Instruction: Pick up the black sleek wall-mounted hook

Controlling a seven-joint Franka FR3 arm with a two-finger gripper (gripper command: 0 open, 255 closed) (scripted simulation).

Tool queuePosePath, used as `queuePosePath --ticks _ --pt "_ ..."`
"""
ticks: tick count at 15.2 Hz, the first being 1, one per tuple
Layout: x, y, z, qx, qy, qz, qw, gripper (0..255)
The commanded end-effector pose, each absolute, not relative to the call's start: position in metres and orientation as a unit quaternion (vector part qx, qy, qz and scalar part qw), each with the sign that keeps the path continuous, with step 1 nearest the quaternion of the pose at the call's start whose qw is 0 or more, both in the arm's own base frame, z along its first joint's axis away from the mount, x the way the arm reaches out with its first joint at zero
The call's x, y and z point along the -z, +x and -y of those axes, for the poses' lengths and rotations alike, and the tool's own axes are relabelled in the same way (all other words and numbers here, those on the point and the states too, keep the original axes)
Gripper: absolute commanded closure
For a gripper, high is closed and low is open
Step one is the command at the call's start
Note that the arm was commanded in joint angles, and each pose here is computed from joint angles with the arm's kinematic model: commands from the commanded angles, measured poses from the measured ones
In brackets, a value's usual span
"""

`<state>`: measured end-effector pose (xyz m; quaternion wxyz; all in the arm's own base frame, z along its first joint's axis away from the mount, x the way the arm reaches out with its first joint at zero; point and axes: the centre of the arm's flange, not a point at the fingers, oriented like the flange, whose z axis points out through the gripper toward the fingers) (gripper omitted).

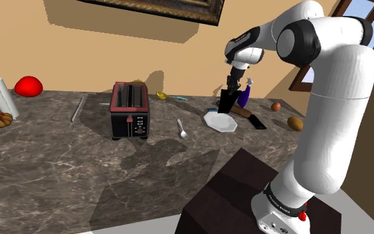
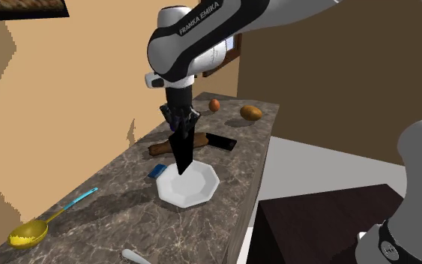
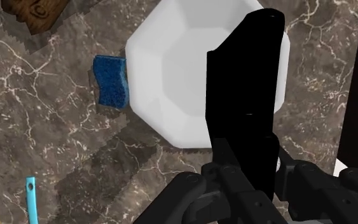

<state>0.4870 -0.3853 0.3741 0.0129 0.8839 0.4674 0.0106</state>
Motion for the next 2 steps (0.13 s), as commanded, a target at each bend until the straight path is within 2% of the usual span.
queuePosePath --ticks 1,2 --pt "-0.3806 0.4864 0.3857 -0.011 0.884 -0.467 0.013 255" --pt "-0.3806 0.4864 0.3857 -0.011 0.884 -0.467 0.013 255"
